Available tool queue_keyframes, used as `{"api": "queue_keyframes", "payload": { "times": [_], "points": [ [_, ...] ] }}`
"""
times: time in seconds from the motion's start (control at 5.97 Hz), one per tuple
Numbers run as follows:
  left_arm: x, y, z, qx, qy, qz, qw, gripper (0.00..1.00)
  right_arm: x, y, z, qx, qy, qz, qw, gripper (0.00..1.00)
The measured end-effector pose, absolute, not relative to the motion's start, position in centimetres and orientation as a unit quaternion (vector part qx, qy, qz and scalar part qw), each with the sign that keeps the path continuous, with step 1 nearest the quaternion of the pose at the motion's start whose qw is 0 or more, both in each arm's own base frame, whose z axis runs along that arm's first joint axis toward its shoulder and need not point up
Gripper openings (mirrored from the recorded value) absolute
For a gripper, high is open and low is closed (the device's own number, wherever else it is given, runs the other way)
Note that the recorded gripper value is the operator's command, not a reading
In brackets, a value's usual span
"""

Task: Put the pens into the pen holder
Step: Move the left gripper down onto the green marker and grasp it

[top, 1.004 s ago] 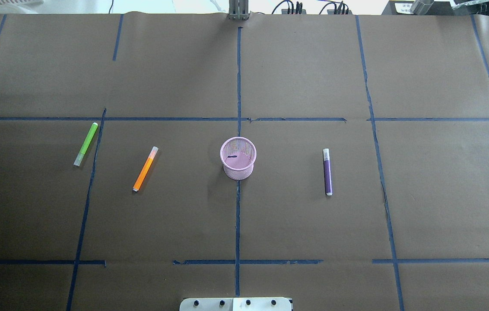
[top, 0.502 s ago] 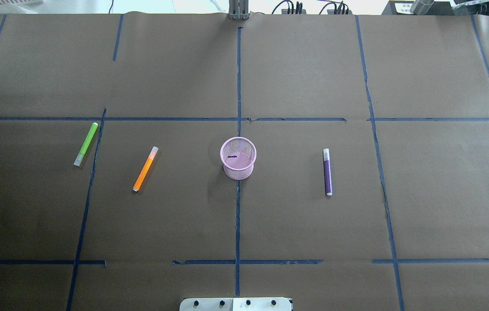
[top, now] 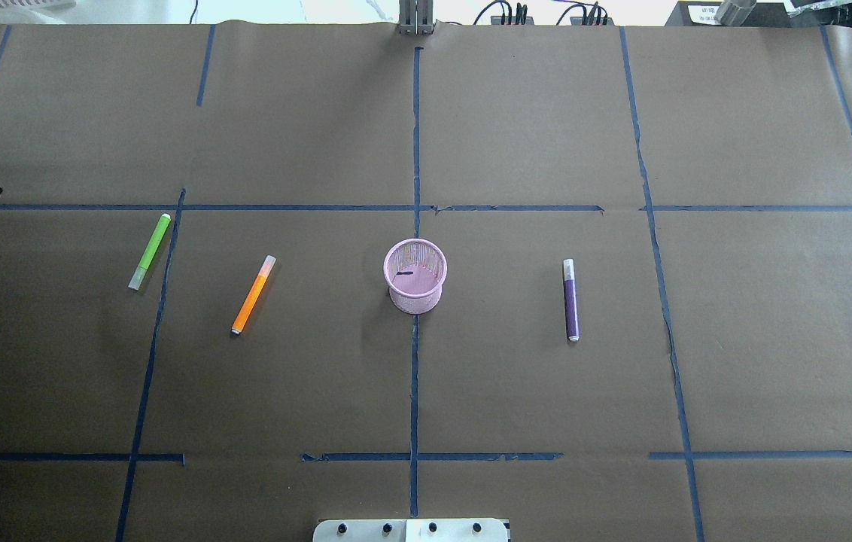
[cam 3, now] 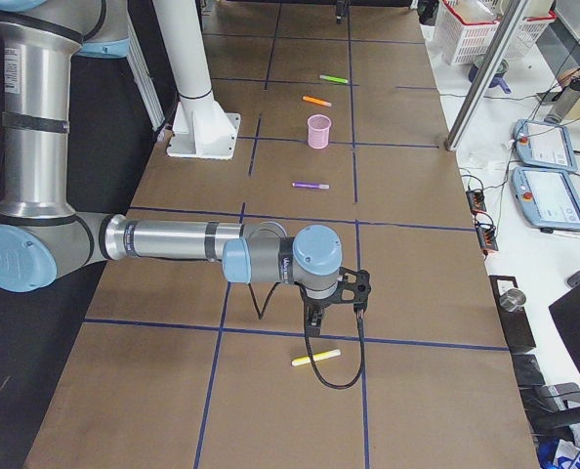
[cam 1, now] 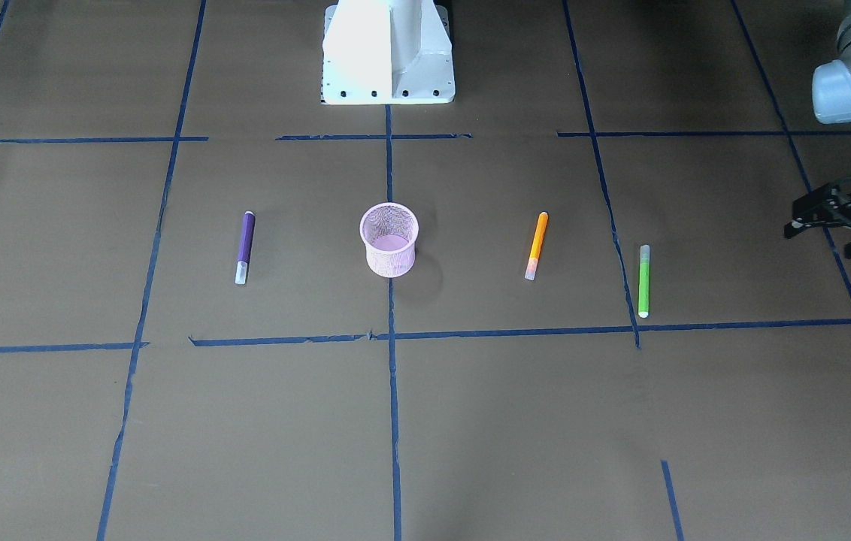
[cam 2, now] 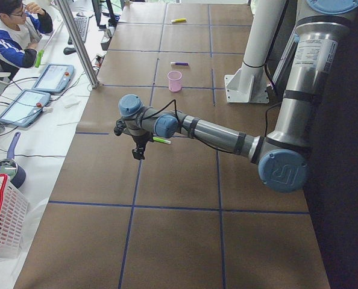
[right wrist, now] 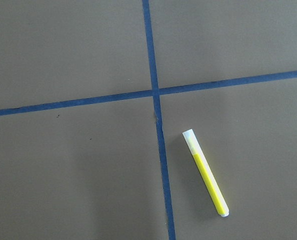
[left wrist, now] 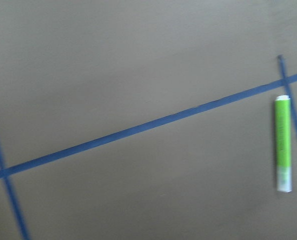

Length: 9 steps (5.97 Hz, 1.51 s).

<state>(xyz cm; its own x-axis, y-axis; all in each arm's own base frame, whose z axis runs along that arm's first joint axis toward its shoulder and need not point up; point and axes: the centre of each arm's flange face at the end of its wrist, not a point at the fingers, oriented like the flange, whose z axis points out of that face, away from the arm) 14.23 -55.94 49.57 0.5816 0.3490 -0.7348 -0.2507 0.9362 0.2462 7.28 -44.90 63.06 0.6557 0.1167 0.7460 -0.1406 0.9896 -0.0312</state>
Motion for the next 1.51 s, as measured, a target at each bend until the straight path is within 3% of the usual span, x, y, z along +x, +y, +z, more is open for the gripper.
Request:
{"api": "queue_keyframes", "payload": {
  "times": [0.5,0.84,1.51],
  "points": [
    [26.3,-55.6,45.0,0.045,0.401,0.138,0.905,0.99,7.2,-46.0,60.6,0.036,-0.409,0.060,0.910,1.00],
    [32.4,-56.3,44.5,0.045,0.383,0.111,0.916,0.88,7.1,-46.0,61.6,0.028,-0.409,0.063,0.910,1.00],
    [35.4,-56.8,47.7,0.043,0.374,0.111,0.920,0.85,7.1,-46.1,61.5,0.028,-0.411,0.064,0.909,1.00]
  ]
}}
